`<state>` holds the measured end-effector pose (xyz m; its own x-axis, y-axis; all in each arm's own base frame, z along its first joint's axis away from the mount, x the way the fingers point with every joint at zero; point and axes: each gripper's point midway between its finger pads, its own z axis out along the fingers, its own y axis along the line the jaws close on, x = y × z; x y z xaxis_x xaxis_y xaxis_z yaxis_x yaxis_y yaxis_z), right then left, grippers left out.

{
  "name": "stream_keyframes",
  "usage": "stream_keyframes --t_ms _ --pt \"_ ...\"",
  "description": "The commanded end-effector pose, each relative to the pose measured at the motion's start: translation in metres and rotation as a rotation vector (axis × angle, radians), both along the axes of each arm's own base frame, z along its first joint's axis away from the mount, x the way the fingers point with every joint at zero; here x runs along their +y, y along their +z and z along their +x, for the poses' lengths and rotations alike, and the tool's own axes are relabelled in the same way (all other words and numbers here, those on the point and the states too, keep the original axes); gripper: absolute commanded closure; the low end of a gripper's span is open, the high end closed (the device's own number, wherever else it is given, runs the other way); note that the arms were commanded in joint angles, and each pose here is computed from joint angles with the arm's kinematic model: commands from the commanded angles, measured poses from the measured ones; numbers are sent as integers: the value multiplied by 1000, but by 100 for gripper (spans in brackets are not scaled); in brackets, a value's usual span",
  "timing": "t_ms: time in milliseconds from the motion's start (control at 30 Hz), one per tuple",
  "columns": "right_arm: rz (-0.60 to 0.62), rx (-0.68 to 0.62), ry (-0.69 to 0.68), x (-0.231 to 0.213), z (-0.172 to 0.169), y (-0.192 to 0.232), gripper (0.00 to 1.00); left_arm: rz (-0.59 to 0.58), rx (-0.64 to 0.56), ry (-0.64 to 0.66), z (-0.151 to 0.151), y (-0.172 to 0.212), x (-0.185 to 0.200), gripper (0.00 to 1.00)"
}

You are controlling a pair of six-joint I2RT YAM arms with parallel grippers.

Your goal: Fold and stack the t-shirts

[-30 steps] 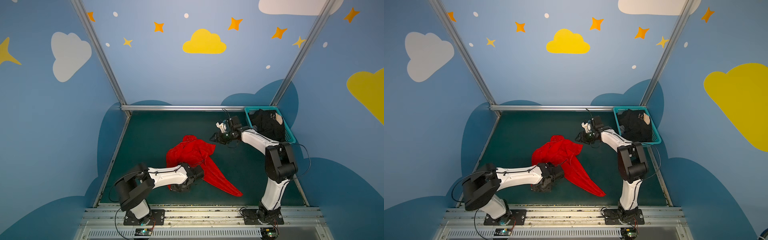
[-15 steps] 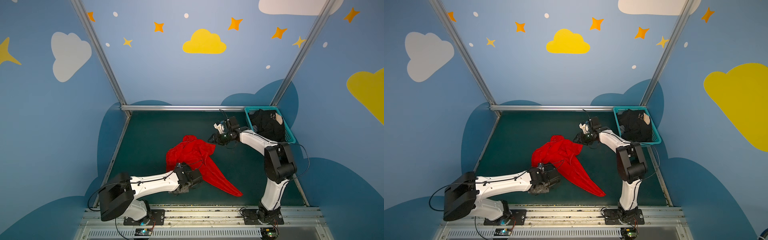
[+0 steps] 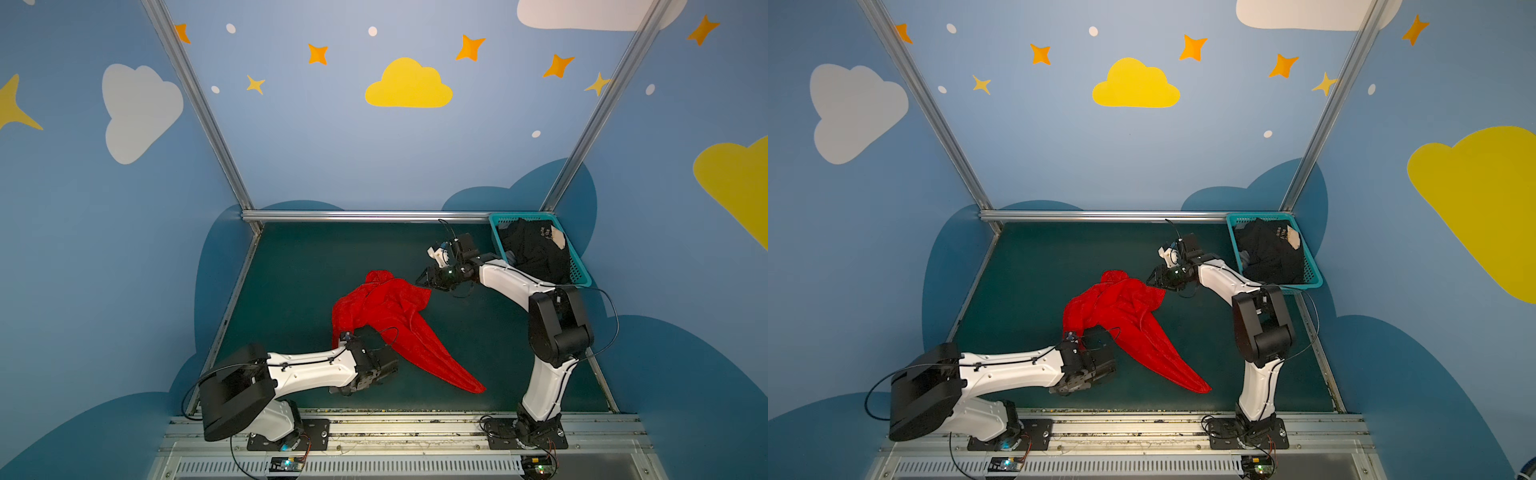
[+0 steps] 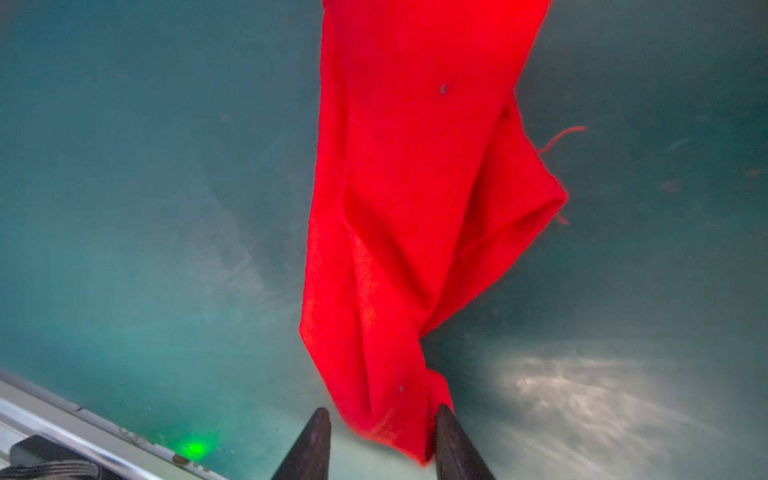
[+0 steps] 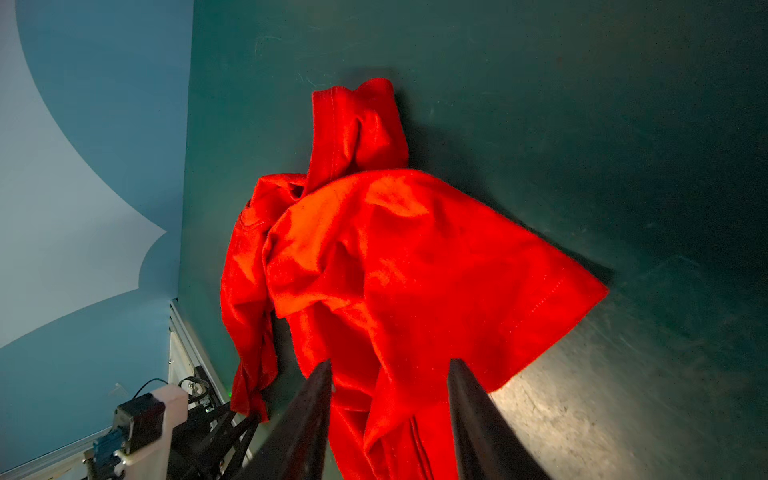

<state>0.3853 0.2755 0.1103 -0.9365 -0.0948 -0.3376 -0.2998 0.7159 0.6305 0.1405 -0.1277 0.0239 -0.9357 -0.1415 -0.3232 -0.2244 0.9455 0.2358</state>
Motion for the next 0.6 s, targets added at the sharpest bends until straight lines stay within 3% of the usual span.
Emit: stream_keyframes --t_ms 0,133,333,567 --pt "0 -25 6 3 1 14 52 33 -25 22 7 0 3 62" --pt "-7 -22 5 1 -1 13 52 54 -24 25 10 -1 4 70" --pt "-18 -19 5 -1 -3 12 52 73 -47 22 17 10 4 94" --pt "-53 -26 -9 -12 -1 9 52 17 -149 29 30 52 1 95"
